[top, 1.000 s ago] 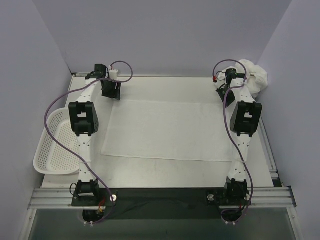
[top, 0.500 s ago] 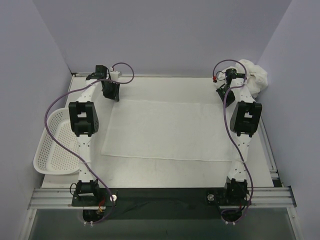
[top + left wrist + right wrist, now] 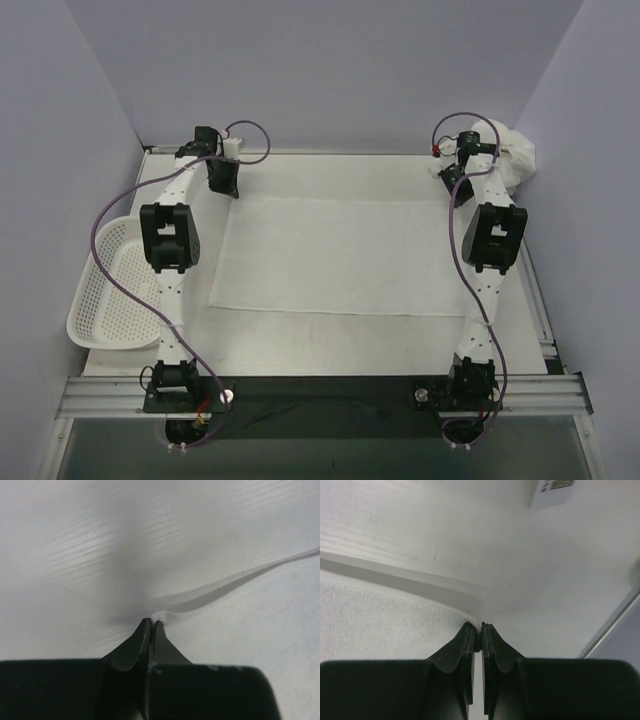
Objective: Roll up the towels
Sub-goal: Fold the towel
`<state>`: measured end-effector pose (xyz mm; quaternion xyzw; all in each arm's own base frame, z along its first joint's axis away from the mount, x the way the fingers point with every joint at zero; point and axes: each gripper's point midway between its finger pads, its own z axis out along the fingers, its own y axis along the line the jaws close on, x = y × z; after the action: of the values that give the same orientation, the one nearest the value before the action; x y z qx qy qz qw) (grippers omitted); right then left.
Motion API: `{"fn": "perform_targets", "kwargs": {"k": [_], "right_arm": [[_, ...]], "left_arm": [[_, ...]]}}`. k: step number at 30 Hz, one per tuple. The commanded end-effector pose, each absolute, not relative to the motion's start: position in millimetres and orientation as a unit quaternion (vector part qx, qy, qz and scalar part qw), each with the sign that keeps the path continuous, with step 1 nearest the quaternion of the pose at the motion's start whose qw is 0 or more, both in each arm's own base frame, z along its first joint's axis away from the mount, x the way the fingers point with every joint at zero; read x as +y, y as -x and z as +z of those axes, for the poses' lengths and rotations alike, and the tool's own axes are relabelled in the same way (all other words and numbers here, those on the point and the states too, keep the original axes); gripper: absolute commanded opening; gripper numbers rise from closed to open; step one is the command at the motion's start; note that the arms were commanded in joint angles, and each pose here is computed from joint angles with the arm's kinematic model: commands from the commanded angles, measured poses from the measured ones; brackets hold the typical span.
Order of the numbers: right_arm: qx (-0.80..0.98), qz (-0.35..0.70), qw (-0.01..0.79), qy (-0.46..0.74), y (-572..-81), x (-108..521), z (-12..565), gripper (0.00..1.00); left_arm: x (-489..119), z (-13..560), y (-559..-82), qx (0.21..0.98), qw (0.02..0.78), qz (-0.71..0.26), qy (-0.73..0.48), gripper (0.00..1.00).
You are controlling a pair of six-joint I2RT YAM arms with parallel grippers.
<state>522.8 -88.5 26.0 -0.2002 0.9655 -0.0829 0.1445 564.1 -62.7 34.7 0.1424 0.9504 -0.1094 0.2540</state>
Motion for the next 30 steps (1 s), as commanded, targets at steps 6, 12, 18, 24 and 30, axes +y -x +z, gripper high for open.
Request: {"fn": "perform_targets", "kwargs": {"k": [6, 12, 18, 24, 30], "right_arm": [[0.948, -0.137, 0.225, 0.177, -550, -113, 94, 0.00], [0.948, -0.111, 0.214, 0.207, -520, -102, 106, 0.00], [0.941, -0.074, 0.215, 0.250, -472, -86, 131, 0.00], [0.937, -0.036, 0.187, 0.292, -425, -75, 131, 0.00], [0.935, 0.006, 0.158, 0.318, -373, -63, 130, 0.00]], "left_arm": [[-41, 107, -607, 0.915, 0.363, -0.137, -0.111, 0.00], [-46, 148, -582, 0.893, 0.382, -0.192, -0.140, 0.00], [-43, 163, -532, 0.869, 0.407, -0.184, -0.211, 0.00], [-35, 176, -489, 0.854, 0.417, -0.188, -0.249, 0.00], [-25, 157, -426, 0.861, 0.372, -0.166, -0.305, 0.00]]}}
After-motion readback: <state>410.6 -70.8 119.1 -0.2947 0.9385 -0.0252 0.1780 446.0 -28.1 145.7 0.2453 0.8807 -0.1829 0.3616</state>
